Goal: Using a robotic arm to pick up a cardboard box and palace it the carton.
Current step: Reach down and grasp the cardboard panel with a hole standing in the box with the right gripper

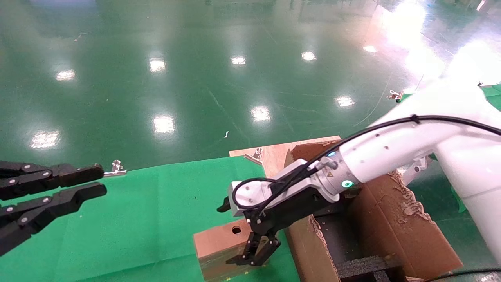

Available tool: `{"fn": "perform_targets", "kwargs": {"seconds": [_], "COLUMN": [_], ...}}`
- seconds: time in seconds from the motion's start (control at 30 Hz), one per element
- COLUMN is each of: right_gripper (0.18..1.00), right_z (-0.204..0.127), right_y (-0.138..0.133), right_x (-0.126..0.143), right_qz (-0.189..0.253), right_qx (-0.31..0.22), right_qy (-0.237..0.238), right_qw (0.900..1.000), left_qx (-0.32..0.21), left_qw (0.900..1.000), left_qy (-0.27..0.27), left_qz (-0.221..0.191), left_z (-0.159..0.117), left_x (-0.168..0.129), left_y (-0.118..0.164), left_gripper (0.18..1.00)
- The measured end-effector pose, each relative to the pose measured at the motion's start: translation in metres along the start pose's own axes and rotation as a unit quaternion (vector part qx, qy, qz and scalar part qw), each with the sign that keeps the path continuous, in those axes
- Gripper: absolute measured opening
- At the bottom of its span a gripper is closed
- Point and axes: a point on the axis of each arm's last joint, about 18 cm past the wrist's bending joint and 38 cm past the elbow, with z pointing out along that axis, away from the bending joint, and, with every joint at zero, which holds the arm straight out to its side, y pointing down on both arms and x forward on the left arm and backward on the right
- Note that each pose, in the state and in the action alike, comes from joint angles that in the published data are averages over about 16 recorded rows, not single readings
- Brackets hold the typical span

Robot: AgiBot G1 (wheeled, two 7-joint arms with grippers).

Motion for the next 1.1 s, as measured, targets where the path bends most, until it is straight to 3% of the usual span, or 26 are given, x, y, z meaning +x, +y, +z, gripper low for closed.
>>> {"fn": "perform_targets", "kwargs": {"seconds": [0.33, 0.53, 1.1], "right_gripper": [1.001, 1.001, 0.993], "right_z": [0.007, 0.008, 0.007], "right_y": [0.003, 0.004, 0.007], "right_x": [0.012, 0.014, 0.016], "right_qz": [-0.048, -0.066, -0.084], "right_qx": [-0.083, -0.111, -0.140], "right_qy": [-0.021, -0.031, -0.040], "right_qw": [0.995, 0.991, 0.986], "left_qx": [0.000, 0.000, 0.000], "left_qw": [1.0000, 1.0000, 1.0000], "left_qy": [0.000, 0.000, 0.000], "left_qz": [0.000, 0.000, 0.000], "left_z": [0.000, 0.000, 0.000], "left_x": [0.000, 0.000, 0.000], "left_y": [0.000, 0.000, 0.000], "left_gripper": [0.229, 0.200, 0.233]}}
